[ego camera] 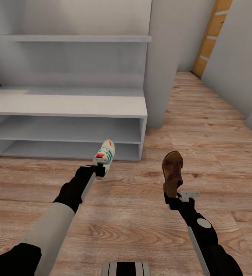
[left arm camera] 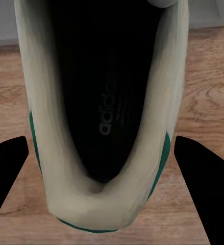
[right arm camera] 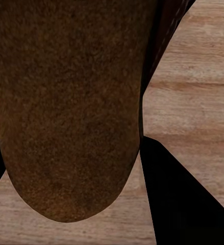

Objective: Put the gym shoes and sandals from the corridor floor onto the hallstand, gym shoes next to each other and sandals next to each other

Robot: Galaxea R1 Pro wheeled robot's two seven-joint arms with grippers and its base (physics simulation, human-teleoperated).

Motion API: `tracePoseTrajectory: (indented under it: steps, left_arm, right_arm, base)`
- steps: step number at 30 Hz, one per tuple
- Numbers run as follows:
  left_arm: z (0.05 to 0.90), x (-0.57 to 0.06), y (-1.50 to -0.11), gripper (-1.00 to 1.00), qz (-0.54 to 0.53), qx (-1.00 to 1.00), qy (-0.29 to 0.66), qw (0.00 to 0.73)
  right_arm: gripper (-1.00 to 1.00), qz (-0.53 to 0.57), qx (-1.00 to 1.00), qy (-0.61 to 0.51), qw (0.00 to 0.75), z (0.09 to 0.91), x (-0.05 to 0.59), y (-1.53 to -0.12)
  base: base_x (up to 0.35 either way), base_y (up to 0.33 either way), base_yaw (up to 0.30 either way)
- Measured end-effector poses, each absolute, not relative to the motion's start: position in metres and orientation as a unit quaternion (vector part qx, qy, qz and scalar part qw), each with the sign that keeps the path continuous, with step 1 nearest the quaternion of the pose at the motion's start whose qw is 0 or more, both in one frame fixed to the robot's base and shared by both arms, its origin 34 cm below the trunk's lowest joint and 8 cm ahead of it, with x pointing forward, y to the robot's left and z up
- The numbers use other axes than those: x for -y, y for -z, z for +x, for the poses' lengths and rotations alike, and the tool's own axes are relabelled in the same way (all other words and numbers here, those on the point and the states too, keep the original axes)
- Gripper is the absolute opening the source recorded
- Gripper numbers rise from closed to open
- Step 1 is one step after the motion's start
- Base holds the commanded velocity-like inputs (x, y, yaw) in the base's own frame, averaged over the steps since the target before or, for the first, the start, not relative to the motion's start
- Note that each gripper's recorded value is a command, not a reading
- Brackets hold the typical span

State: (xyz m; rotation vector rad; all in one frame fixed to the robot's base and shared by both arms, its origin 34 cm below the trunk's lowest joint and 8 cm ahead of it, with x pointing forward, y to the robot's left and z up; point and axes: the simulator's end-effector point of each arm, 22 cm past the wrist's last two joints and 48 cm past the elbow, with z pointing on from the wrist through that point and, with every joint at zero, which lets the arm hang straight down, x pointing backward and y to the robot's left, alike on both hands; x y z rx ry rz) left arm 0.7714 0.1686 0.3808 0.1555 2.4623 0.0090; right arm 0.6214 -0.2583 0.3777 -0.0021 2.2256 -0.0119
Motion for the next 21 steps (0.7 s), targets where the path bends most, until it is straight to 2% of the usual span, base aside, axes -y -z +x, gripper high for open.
tracePoseTrajectory:
  steps: [17, 21]
  left_arm:
    - [0.7777, -0.1696, -0.3838, -1.0, 0.059, -0.942, -0.004, 0.331]
    - [0.7771, -0.1694, -0.3831, -1.0, 0.059, -0.942, -0.003, 0.331]
  right_arm:
    - [-1.0, -0.001, -0.897, 0.005, 0.442, 0.6214, 0.2584, -0.3777]
    - [-1.0, -0.001, -0.897, 0.005, 0.442, 0.6214, 0.2584, -0.3777]
  base:
    - [0.0, 0.0, 0.0]
    - [0.15, -0.004, 0.0]
